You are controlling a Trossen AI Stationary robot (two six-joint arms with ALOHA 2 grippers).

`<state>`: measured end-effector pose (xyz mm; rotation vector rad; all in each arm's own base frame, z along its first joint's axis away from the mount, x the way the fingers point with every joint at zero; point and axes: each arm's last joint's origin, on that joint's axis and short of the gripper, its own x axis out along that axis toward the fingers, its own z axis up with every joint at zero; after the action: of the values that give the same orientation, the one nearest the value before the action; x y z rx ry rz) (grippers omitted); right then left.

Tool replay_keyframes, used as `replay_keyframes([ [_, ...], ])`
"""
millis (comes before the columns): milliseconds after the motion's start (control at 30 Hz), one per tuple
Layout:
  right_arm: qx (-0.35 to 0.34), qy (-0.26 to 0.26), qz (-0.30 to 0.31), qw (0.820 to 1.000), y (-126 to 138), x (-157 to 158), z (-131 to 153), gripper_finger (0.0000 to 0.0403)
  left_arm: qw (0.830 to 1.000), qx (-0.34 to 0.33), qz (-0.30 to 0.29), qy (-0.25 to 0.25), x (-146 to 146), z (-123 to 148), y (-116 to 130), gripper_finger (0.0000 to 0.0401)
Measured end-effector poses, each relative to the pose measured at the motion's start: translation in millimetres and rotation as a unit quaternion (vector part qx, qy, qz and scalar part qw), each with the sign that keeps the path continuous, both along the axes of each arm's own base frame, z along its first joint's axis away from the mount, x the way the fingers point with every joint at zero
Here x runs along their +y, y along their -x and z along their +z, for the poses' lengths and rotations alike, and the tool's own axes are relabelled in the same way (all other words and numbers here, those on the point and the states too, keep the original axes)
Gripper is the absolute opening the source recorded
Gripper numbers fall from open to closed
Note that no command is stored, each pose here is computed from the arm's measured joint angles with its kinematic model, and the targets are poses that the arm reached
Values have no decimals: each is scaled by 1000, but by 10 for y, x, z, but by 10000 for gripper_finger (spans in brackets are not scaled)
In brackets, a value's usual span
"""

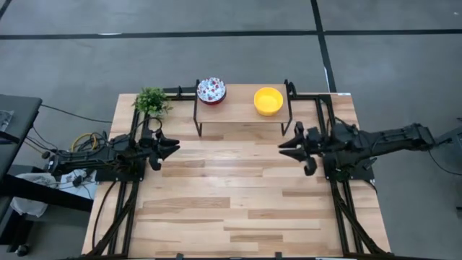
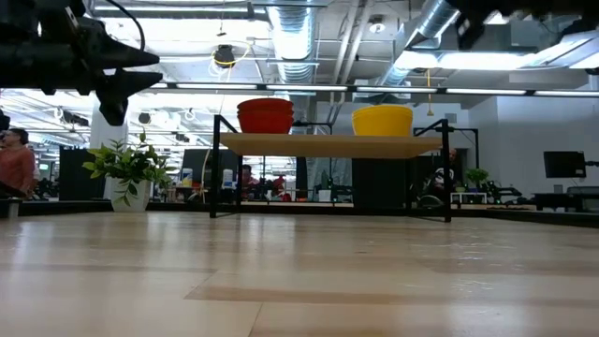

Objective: Pick & Place Mini bowls
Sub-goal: Return to Home Position

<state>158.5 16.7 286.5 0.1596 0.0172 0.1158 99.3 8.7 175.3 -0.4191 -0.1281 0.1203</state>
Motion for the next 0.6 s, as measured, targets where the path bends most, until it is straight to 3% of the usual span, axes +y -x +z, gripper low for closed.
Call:
replay_keyframes([
  [267,-117,15,24,993,255,-10,-635,79,1000,0,-5,3,-2,0,0,131],
  [467,-97,-18,28,995,360,-21,-1000,79,996,-1,-84,24,-47,0,-3,131],
  [600,-77,-30,33,996,377,-19,-1032,79,993,0,-109,33,-62,-1,-2,131],
])
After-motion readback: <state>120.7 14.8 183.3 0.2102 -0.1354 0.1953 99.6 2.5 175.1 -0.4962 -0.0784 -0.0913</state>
